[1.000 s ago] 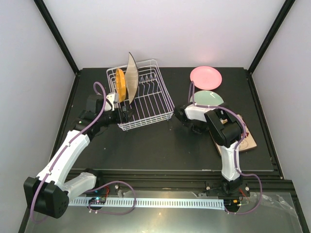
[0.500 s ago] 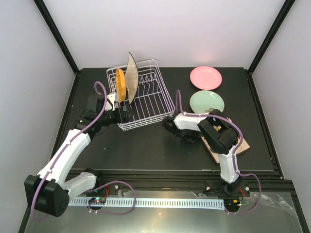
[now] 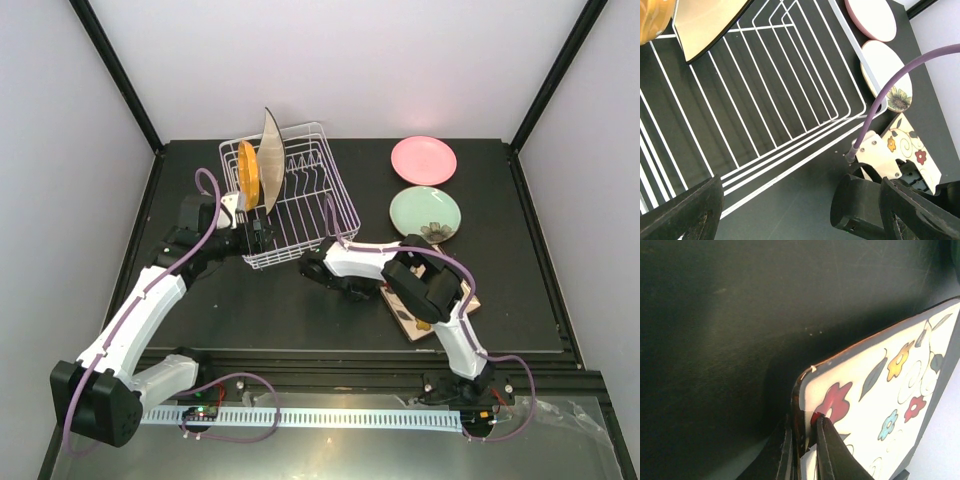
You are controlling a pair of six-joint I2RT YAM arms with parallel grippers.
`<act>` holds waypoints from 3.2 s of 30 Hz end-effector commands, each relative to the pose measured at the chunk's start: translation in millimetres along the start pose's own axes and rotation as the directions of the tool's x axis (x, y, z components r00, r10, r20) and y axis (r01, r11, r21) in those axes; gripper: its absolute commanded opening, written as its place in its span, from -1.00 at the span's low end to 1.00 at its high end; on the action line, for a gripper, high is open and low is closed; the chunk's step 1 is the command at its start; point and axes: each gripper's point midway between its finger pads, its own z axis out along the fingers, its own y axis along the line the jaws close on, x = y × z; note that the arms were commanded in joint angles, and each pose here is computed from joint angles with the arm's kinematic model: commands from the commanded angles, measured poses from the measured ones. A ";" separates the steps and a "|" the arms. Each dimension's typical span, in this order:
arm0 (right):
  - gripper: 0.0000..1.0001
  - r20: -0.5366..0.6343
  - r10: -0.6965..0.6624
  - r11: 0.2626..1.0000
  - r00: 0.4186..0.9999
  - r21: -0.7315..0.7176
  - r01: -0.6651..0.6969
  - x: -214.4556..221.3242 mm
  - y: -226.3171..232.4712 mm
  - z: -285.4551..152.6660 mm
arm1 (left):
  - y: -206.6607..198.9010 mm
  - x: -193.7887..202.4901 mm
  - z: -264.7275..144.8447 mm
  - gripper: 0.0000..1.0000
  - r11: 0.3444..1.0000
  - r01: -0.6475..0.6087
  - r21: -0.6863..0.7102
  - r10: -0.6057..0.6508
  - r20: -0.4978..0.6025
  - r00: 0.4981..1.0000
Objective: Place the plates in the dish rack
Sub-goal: Move the plate to the center of the board, then pick up the plate at the center of the board.
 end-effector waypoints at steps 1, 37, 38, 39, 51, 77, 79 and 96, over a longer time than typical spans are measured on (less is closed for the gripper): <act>-0.77 0.011 0.107 0.968 0.994 -0.230 -0.101 -18.6 52.5 -14.4 | -2.3 -6.6 -8.9 0.73 1.000 -0.027 -0.004 0.027 0.023 0.999; 0.24 0.061 0.657 0.465 0.751 -0.817 -0.340 4.0 -151.9 -125.8 | -86.8 113.5 8.7 0.70 0.947 0.224 0.230 -0.206 -0.102 0.973; 0.24 0.055 0.651 0.469 0.757 -0.814 -0.344 5.4 -156.2 -123.6 | -98.0 118.4 11.5 0.70 0.953 0.206 0.222 -0.186 -0.110 0.977; 0.24 0.049 0.651 0.464 0.758 -0.815 -0.346 6.1 -160.7 -121.8 | -106.1 125.8 16.8 0.70 0.958 0.198 0.206 -0.177 -0.119 0.977; 0.23 -0.194 0.714 0.245 0.673 -0.831 -0.499 43.4 -182.9 -60.8 | -132.9 132.3 100.9 0.66 0.864 0.470 0.182 -0.491 0.092 0.866; 0.22 -0.418 0.778 0.044 0.470 -0.710 -0.703 100.3 -186.5 14.0 | -154.5 181.4 193.7 0.55 0.788 0.554 0.269 -0.507 -0.228 0.831; 0.22 -0.418 0.778 0.038 0.468 -0.714 -0.699 99.5 -186.5 13.1 | -154.3 181.9 194.5 0.54 0.792 0.549 0.266 -0.502 -0.228 0.834; 0.22 -0.422 0.778 0.023 0.465 -0.721 -0.692 102.2 -183.1 8.8 | -143.1 189.1 214.9 0.45 0.808 0.526 0.267 -0.491 -0.189 0.850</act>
